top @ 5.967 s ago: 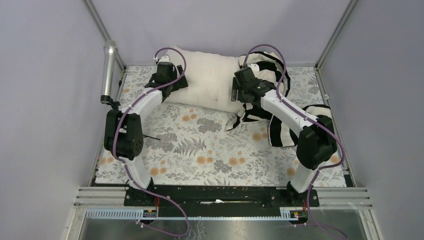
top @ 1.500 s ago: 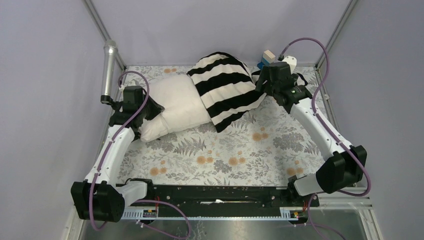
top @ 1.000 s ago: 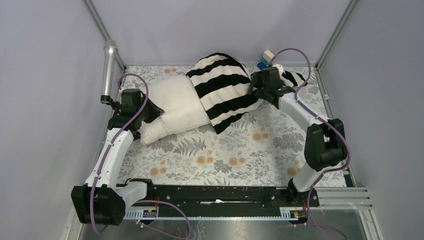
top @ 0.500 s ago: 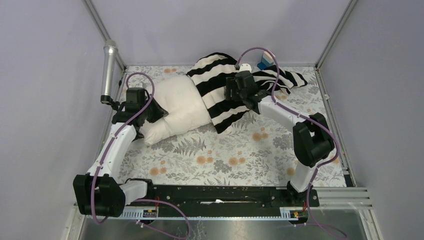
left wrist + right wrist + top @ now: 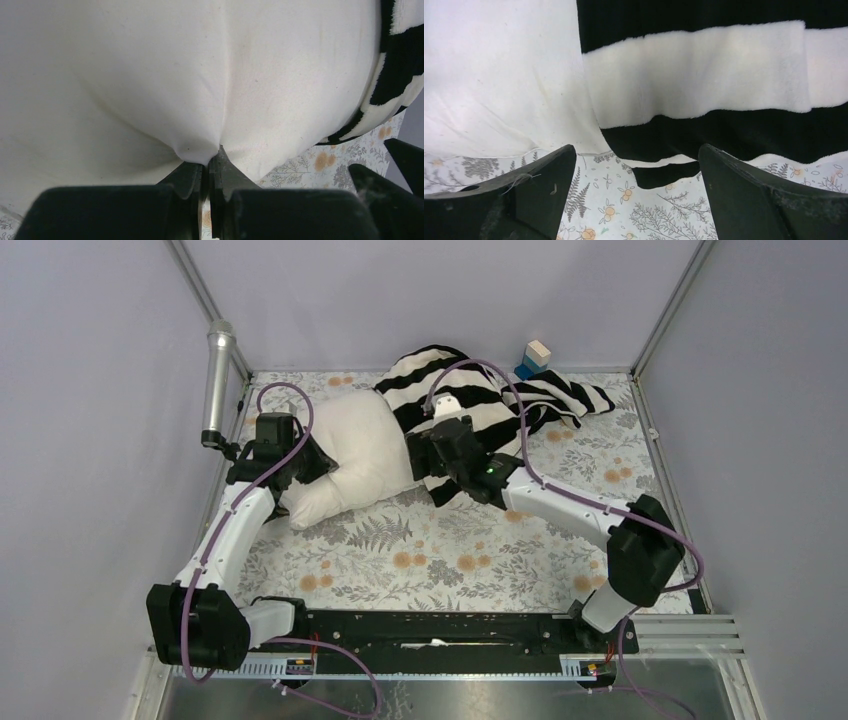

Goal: Put the pillow into the pillowcase
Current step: Stuff the pillow into the pillowcase.

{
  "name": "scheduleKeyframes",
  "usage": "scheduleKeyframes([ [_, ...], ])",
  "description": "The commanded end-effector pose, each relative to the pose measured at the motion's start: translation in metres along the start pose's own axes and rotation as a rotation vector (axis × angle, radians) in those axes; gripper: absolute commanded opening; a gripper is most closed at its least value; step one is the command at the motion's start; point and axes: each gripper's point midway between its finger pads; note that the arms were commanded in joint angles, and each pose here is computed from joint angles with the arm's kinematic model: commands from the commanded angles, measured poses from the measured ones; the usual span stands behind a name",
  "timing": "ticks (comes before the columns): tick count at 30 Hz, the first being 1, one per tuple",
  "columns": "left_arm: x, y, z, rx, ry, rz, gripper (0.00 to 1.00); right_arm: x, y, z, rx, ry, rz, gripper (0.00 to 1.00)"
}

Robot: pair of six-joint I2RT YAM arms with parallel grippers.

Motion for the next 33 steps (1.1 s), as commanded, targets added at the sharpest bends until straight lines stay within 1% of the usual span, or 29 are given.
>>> scheduleKeyframes([
  [1, -0.016, -0.02, -0.002, 0.059, -0.041, 0.033, 0.0, 0.012, -0.013, 0.014, 0.128, 0.0, -0.075, 1.0],
  [5, -0.016, -0.02, -0.002, 0.062, -0.039, 0.041, 0.0, 0.029, -0.026, 0.036, 0.234, 0.068, -0.128, 1.0],
  [6, -0.015, -0.02, -0.001, 0.061, -0.036, 0.045, 0.0, 0.03, -0.031, 0.037, 0.277, 0.081, -0.133, 0.97],
  [7, -0.015, -0.02, -0.001, 0.061, -0.033, 0.047, 0.0, 0.03, -0.035, 0.037, 0.307, 0.092, -0.132, 0.93],
  [8, -0.016, -0.021, -0.001, 0.062, -0.033, 0.054, 0.0, 0.026, -0.037, 0.035, 0.326, 0.089, -0.123, 0.83],
  [9, -0.016, -0.022, -0.001, 0.065, -0.031, 0.064, 0.0, 0.021, -0.039, 0.032, 0.338, 0.079, -0.109, 0.67],
  [11, -0.015, -0.024, 0.0, 0.064, -0.029, 0.084, 0.0, 0.006, -0.042, 0.021, 0.359, 0.056, -0.078, 0.3],
  [12, -0.014, -0.026, -0.001, 0.066, -0.029, 0.096, 0.0, -0.004, -0.044, 0.013, 0.364, 0.04, -0.064, 0.18],
  [14, -0.013, -0.031, -0.001, 0.066, -0.031, 0.121, 0.0, -0.023, -0.041, -0.003, 0.346, 0.019, -0.045, 0.04],
  [15, -0.011, -0.041, -0.002, 0.079, -0.028, 0.153, 0.0, -0.059, -0.019, -0.03, 0.247, -0.047, -0.02, 0.0],
  [18, -0.011, -0.071, -0.01, 0.146, -0.046, 0.175, 0.0, -0.091, 0.03, -0.066, 0.118, -0.117, -0.055, 0.0],
  [22, -0.02, -0.143, -0.045, 0.311, -0.11, 0.21, 0.0, -0.124, 0.088, -0.11, 0.027, -0.172, -0.128, 0.0],
  [23, -0.02, -0.158, -0.055, 0.34, -0.12, 0.219, 0.0, -0.131, 0.097, -0.12, 0.003, -0.18, -0.124, 0.0],
  [25, -0.019, -0.181, -0.074, 0.38, -0.127, 0.23, 0.0, -0.15, 0.101, -0.137, -0.032, -0.197, -0.089, 0.0],
  [28, -0.007, -0.193, -0.096, 0.417, -0.103, 0.21, 0.0, -0.175, 0.101, -0.166, -0.068, -0.243, -0.054, 0.0],
  [31, 0.009, -0.191, -0.114, 0.449, -0.051, 0.177, 0.0, -0.198, 0.102, -0.195, -0.124, -0.259, -0.01, 0.0],
  [33, 0.023, -0.19, -0.125, 0.487, -0.003, 0.157, 0.0, -0.201, 0.105, -0.205, -0.168, -0.24, 0.001, 0.0],
])
Point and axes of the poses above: each gripper's point midway between its finger pads, its own z axis out along the fingers, its own y axis along the line the jaws close on, x = y × z, and after that the axes turned 3 degrees about -z, right-handed
